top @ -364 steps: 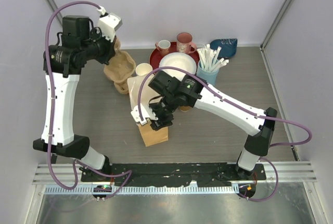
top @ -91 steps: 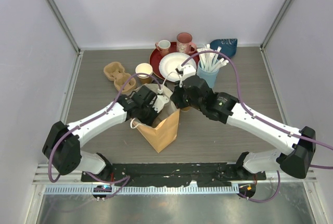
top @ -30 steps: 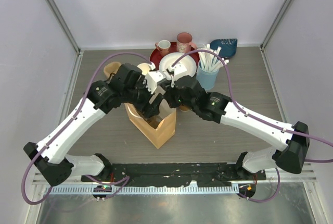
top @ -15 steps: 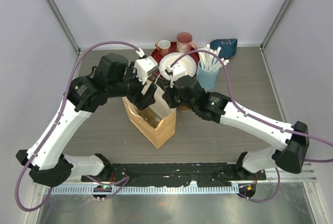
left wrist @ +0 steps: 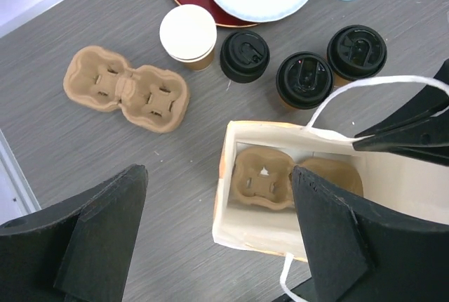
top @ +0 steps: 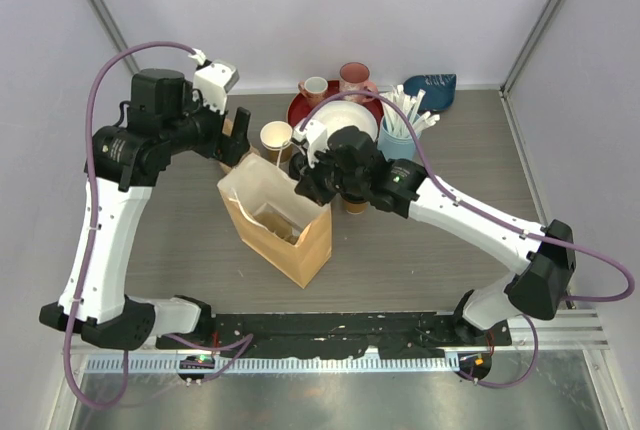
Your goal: Pack the takeout coffee
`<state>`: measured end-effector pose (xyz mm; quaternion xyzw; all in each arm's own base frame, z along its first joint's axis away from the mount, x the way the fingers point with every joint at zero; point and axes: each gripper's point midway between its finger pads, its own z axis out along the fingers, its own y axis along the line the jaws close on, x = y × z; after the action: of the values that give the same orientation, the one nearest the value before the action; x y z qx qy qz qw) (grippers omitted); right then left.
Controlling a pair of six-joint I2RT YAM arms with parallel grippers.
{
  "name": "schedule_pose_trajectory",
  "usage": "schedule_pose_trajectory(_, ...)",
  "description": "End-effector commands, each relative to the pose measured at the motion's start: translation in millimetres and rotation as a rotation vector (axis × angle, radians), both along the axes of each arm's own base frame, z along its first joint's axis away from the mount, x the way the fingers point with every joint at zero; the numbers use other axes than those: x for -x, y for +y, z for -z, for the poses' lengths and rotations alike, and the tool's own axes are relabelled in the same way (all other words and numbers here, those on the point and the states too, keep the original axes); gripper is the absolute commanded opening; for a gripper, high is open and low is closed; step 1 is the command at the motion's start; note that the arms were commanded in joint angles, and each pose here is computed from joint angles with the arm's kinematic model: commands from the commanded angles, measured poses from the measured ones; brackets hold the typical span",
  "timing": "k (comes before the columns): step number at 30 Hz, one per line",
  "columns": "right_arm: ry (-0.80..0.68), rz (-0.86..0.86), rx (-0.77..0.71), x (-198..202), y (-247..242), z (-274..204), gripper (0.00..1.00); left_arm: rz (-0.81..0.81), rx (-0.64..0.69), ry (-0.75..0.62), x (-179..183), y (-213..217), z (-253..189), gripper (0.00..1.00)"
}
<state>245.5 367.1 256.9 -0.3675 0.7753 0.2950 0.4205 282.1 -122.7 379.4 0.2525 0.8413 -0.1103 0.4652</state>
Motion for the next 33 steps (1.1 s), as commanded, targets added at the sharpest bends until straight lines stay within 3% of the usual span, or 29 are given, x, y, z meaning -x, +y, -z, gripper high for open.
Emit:
schedule_pose_trajectory(1, -0.01, -0.199, 0.002, 12.0, 4.1, -12.5, 0.01, 0.011, 0.009, -0.024, 2.2, 7.2, -15.3, 0.88)
schedule_pose_trajectory(12, -0.059, -0.631, -0.002, 39.7, 23.5, -24.9, 0.01, -0.078, -0.005, 0.062, -15.9, 42.1, 6.6, 0.88)
schedule_pose_trajectory(22, -0.008, -0.708, 0.033, 25.8, 36.9, -7.1, 0.01, -0.06, -0.03, 0.109, -14.8, 46.5, 22.7, 0.85)
schedule_pose_trajectory(23, -0.01, -0.709, 0.031, 25.5, 36.8, -7.9, 0.04, -0.047, -0.029, 0.111, -13.0, 45.4, 22.9, 0.84)
schedule_pose_trajectory(25, -0.032, -0.709, 0.022, 25.3, 36.6, -15.2, 0.23, 0.019, -0.018, 0.14, -3.9, 37.1, 27.0, 0.82)
schedule_pose_trajectory(26, -0.04, -0.708, 0.018, 25.2, 36.8, -18.1, 0.37, 0.044, -0.015, 0.145, -0.6, 34.3, 27.1, 0.81)
schedule_pose_trajectory(28, -0.068, -0.701, 0.0, 25.1, 36.7, -31.5, 0.47, 0.121, -0.004, 0.174, 10.8, 26.1, 31.1, 0.81)
schedule_pose_trajectory(29, -0.075, -0.692, -0.008, 24.6, 36.7, -36.5, 0.6, 0.152, 0.001, 0.186, 15.4, 23.0, 32.8, 0.81)
schedule_pose_trajectory(33, -0.132, -0.65, -0.061, 22.5, 37.2, -70.5, 0.83, 0.268, 0.022, 0.262, 40.3, 12.5, 41.4, 0.82)
